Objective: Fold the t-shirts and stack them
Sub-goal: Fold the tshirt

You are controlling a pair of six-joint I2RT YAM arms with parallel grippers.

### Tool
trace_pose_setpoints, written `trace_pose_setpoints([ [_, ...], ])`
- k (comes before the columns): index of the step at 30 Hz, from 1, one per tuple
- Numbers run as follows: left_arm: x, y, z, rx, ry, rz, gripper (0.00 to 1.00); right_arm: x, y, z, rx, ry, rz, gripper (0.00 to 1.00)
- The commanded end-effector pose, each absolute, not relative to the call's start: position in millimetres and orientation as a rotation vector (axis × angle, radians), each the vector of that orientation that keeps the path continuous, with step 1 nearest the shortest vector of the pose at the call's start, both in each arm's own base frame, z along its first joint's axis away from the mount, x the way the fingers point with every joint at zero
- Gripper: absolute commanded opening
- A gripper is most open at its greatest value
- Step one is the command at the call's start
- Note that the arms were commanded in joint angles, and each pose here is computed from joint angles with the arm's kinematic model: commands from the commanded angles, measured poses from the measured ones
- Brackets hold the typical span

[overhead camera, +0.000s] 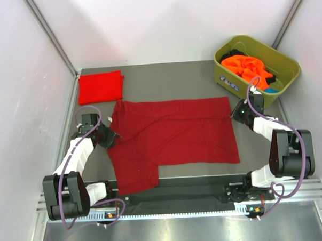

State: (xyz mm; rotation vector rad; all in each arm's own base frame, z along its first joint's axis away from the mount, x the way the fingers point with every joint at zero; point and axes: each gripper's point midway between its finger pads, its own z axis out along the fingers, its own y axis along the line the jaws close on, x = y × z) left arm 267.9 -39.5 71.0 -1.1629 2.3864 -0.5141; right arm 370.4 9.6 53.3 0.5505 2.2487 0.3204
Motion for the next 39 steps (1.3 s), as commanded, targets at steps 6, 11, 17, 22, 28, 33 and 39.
trace_pose_setpoints([
  [6, 312, -16, 121, -1.042, 2.266, -0.413, 0.59, 360, -1, 90, 0.701, 2.254, 0.283, 0.44],
  [11, 341, -6, 130, -0.953, 2.239, -0.365, 0.59, 322, 8, 66, 0.772, 2.39, 0.298, 0.47],
  [17, 361, -31, 135, -0.789, 2.267, -0.546, 0.57, 279, 15, 54, 0.962, 2.442, 0.309, 0.47],
  [22, 367, -45, 148, -0.731, 2.269, -0.662, 0.57, 252, 7, 53, 1.055, 2.488, 0.205, 0.44],
  [28, 363, -51, 144, -0.695, 2.273, -0.697, 0.57, 270, -2, 51, 0.945, 2.403, 0.179, 0.4],
  [33, 360, -54, 140, -0.689, 2.272, -0.717, 0.56, 292, 29, 57, 0.657, 2.344, 0.427, 0.38],
  [39, 362, -53, 138, -0.702, 2.277, -0.71, 0.57, 275, 8, 21, 0.719, 2.491, 0.217, 0.36],
])
